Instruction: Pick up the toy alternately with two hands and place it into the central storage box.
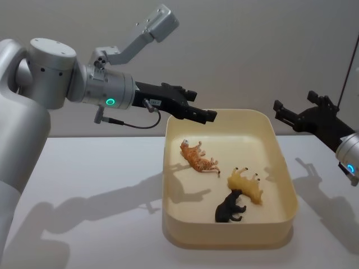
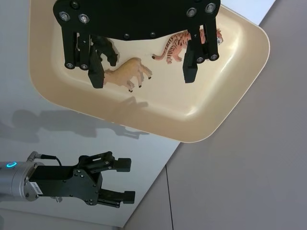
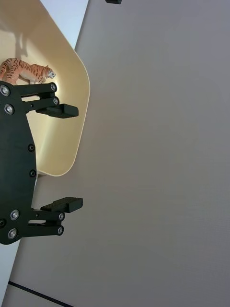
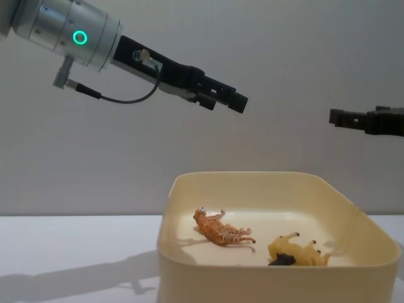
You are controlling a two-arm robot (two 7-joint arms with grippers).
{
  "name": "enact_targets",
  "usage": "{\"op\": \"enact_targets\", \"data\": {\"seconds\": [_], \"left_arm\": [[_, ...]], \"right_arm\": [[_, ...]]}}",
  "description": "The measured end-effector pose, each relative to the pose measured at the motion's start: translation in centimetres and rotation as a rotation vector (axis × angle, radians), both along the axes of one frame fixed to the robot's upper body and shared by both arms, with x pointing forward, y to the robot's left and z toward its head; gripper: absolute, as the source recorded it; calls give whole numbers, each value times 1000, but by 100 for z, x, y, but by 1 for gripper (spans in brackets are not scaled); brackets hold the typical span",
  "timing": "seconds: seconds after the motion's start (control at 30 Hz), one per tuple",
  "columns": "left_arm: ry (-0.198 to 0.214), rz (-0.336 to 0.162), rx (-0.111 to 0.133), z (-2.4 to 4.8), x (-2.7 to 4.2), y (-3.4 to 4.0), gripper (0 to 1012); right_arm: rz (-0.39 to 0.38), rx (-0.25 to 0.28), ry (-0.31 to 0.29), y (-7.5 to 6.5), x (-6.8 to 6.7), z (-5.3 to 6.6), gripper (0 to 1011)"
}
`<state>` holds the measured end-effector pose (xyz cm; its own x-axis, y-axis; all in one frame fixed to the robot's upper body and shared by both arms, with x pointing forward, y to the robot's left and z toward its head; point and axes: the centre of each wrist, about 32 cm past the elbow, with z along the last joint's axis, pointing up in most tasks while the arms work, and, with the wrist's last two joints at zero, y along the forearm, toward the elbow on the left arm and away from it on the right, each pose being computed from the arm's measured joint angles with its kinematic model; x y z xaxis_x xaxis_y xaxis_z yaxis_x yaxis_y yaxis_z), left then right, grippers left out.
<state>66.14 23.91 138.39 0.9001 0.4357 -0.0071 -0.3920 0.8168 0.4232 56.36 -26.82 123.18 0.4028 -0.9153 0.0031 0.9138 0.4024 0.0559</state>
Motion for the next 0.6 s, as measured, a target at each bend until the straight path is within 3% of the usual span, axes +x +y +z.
{"op": "enact_targets", "data": {"seconds": [0.6], "left_arm": [[5,-6,4,5,6,1,1002]], "right_arm": [[0,0,0,0,0,0,1001]]}}
